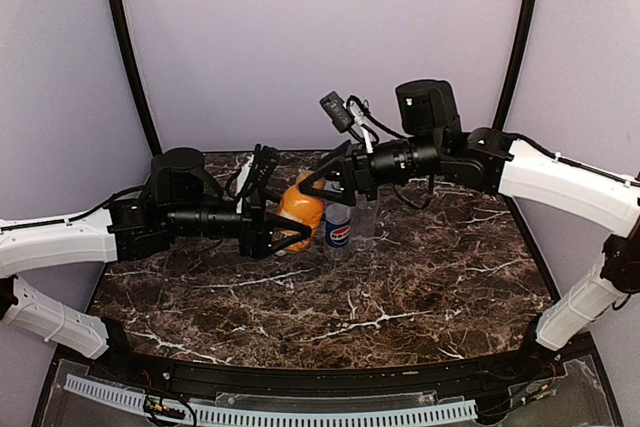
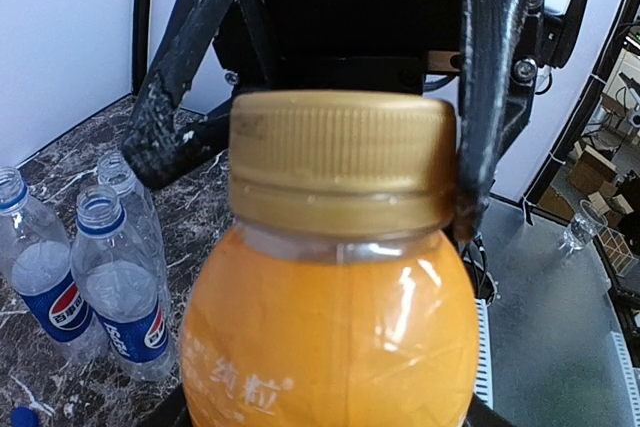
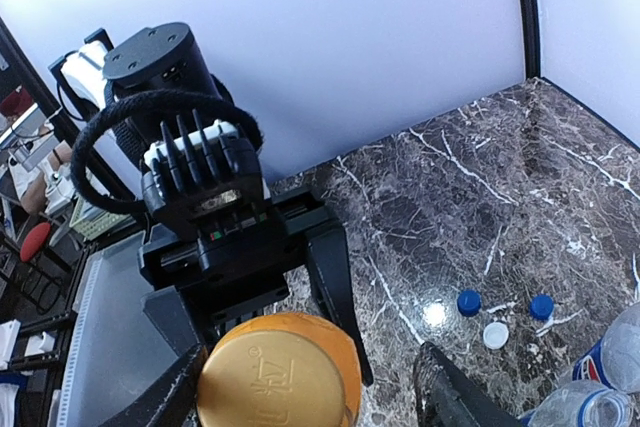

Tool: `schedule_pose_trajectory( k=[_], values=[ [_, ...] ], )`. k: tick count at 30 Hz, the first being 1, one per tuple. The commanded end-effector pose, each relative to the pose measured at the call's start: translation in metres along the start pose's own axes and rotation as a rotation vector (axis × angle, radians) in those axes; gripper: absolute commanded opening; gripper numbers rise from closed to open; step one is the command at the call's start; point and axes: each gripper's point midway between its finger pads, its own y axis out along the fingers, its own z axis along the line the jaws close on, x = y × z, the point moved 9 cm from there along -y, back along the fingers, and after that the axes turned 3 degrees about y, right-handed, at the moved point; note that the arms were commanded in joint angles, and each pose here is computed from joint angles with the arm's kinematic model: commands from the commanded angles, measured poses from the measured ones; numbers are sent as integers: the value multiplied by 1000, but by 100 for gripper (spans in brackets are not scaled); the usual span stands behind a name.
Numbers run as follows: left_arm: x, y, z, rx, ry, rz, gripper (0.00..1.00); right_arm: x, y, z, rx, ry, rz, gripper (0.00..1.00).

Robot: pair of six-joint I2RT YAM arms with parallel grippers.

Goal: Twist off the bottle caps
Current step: Pass from the right arm to the left

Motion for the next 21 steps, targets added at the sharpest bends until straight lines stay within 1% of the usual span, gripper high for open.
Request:
schedule_pose_trajectory(
  k=[1,5,10,14,21],
  values=[
    [8,1,0,0,-15,-85,26,18,-5,6,-8,6,-149,66],
    [8,2,0,-9,-28,-93,24,18,-4,5,-10,8,-159,59],
    [5,4,1,-9,-35,-84,23,18,-6,8,8,-2,-174,61],
    [5,5,1,-13,-36,-83,23,18,-6,8,9,-4,-176,55],
    [4,5,1,-12,-37,-76,22,20,-10,11,20,-22,-206,59]
  ],
)
